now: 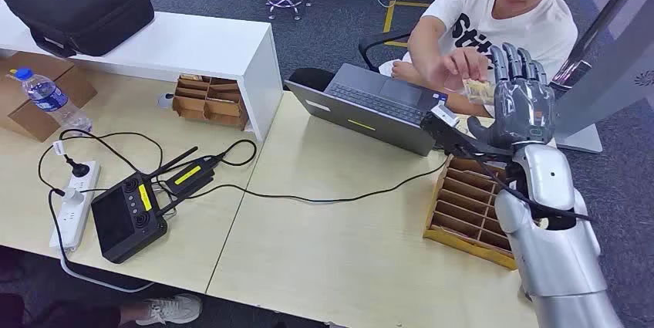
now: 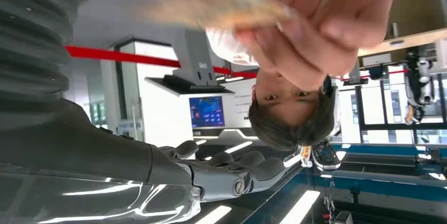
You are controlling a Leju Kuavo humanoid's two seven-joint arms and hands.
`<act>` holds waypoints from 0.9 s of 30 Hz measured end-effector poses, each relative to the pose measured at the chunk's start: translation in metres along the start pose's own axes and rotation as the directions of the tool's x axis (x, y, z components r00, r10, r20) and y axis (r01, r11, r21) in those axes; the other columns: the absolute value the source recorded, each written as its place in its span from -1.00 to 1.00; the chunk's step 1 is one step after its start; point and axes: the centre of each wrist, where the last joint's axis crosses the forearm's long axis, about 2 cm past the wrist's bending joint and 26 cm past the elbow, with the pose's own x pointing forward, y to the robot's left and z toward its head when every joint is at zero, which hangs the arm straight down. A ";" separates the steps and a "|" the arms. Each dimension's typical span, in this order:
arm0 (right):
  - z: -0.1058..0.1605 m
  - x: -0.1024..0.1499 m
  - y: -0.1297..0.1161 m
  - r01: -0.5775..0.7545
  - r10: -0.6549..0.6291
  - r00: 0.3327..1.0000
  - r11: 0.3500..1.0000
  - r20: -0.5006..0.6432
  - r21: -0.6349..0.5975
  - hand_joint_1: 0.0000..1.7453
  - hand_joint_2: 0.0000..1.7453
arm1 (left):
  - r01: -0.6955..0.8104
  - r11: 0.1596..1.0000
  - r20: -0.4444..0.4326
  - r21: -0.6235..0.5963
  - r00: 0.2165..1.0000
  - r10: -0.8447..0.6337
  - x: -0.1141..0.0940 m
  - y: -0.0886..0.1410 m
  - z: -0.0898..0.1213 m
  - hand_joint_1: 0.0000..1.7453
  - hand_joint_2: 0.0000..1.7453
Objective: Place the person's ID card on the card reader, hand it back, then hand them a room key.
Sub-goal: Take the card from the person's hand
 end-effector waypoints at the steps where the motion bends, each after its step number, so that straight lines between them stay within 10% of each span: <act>1: -0.002 -0.001 0.000 -0.009 0.009 1.000 1.000 -0.007 0.003 -1.00 1.00 | 0.003 1.000 0.000 0.000 1.000 -0.003 0.000 0.000 0.000 -1.00 1.00; 10: -0.013 -0.015 0.010 -0.057 0.060 0.995 0.997 -0.079 0.050 -1.00 1.00 | 0.036 0.999 -0.002 0.004 0.999 -0.036 0.002 0.001 0.000 -1.00 1.00; 14: -0.013 -0.019 0.013 -0.056 0.062 0.994 0.997 -0.092 0.060 0.95 1.00 | 0.042 0.999 -0.003 0.005 0.999 -0.042 0.002 0.001 0.000 -1.00 1.00; 27: -0.006 -0.029 0.018 -0.018 0.022 0.996 0.999 -0.086 0.040 1.00 1.00 | 0.064 0.998 -0.004 0.012 0.998 -0.064 0.003 0.001 0.001 -1.00 1.00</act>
